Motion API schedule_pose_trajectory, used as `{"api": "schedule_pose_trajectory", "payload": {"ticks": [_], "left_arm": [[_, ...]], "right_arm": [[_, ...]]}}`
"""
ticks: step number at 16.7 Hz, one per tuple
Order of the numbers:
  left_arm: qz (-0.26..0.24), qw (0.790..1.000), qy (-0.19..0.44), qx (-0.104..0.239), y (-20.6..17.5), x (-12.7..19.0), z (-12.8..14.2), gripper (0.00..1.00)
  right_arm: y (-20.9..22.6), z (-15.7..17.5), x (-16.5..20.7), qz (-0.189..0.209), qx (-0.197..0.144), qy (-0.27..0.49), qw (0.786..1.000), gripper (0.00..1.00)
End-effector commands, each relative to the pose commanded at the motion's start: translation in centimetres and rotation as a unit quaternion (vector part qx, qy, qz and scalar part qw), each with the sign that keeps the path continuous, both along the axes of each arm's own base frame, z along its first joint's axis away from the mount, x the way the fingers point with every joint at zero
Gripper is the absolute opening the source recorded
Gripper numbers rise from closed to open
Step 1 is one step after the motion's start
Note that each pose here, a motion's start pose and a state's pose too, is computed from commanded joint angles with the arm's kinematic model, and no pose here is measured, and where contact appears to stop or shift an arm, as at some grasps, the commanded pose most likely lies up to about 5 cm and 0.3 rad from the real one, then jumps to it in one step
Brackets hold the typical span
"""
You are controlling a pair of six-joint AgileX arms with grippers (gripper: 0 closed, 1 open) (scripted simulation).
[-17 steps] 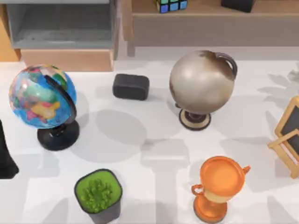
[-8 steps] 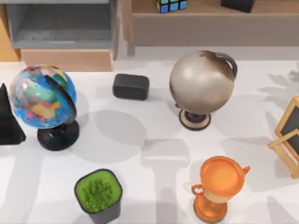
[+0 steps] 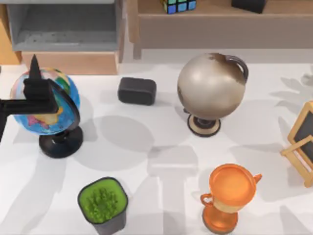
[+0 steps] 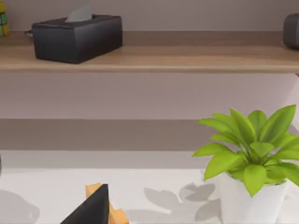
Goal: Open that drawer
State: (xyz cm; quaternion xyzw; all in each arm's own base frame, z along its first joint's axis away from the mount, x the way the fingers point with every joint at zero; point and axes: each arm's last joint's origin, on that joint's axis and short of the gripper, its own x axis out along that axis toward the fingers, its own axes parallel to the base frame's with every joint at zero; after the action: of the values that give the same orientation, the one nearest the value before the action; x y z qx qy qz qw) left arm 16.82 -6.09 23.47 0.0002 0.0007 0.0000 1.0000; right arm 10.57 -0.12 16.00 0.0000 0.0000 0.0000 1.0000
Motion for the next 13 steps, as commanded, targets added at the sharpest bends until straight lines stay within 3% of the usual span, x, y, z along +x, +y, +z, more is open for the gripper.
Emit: {"api": "schedule_pose_trajectory", "payload": {"ticks": [6,8,10,13], "left_arm": [[0.001,1.0,0.0,0.0,-0.1,0.1,0.0,1.0],[0.005,1.0,-0.002,0.015,0.1,0.6,0.3,1.0],[0.012,0.999,-0.006,0.048,0.5,2.0,0.9,1.0],[0.024,0.991,-0.011,0.129,1.7,5.3,1.8,1.0]], "right_arm": [[0.0,0.0,0.0,0.0,0.0,0.0,1.0,1.0],[0.0,0.0,0.0,0.0,0.0,0.0,1.0,1.0],[0.0,0.0,0.0,0.0,0.0,0.0,1.0,1.0],[0.0,0.0,0.0,0.0,0.0,0.0,1.0,1.0]]}}
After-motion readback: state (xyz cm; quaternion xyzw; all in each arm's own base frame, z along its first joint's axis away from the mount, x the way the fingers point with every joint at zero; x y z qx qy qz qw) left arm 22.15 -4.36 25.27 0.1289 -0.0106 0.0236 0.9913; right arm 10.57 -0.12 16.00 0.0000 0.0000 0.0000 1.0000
